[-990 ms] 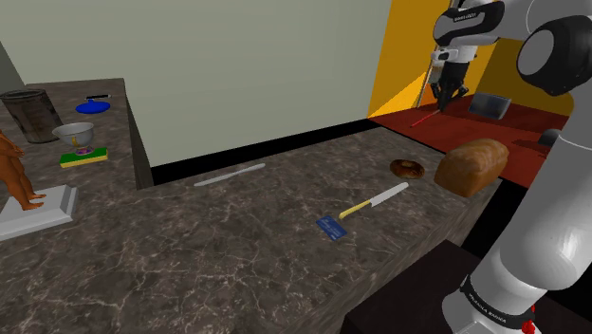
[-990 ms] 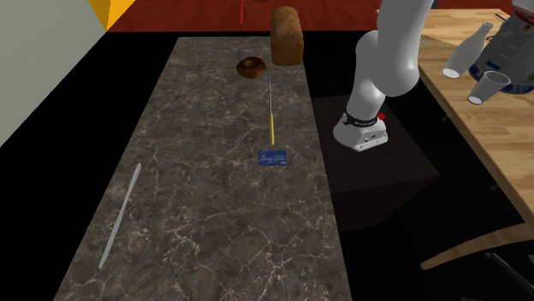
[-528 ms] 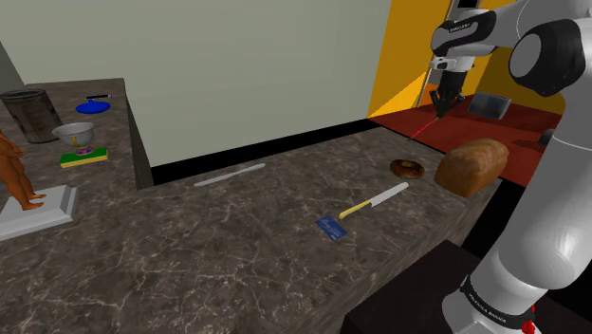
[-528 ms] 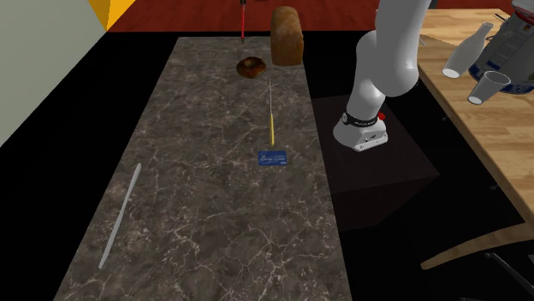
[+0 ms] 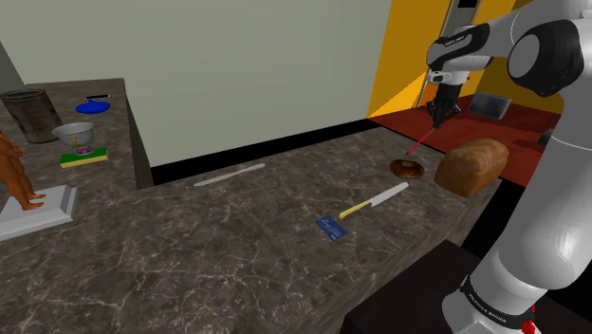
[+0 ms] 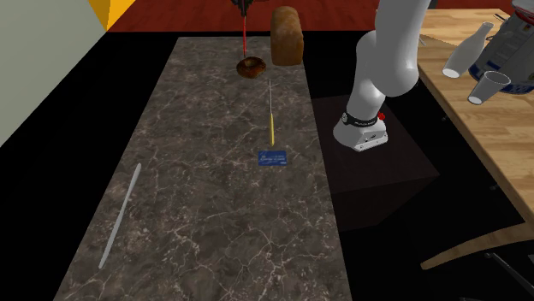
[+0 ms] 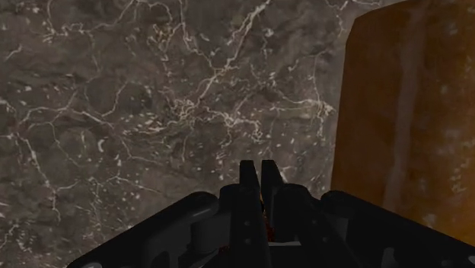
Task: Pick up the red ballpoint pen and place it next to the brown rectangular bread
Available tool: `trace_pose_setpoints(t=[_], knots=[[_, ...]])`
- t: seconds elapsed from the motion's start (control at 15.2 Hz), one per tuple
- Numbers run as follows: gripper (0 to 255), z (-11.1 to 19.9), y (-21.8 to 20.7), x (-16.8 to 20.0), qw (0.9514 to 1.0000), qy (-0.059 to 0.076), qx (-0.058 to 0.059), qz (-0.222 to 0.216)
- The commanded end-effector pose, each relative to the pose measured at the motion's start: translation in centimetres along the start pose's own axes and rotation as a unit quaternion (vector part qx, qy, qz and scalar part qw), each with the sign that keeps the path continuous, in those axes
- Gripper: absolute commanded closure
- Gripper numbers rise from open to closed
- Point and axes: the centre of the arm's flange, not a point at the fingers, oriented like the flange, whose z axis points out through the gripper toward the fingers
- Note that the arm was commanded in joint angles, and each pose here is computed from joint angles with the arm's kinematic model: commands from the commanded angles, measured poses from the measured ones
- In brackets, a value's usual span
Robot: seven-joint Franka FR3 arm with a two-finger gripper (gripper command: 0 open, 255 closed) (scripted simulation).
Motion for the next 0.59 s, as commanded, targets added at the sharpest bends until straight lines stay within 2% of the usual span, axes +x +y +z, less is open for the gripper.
trace_pose_setpoints(t=[0.0, 0.53], knots=[[255, 1.1, 0.1, 0.0, 1.0000, 0.000, 0.000, 0.000], [255, 5.3, 0.2, 0.1, 1.0000, 0.000, 0.000, 0.000]])
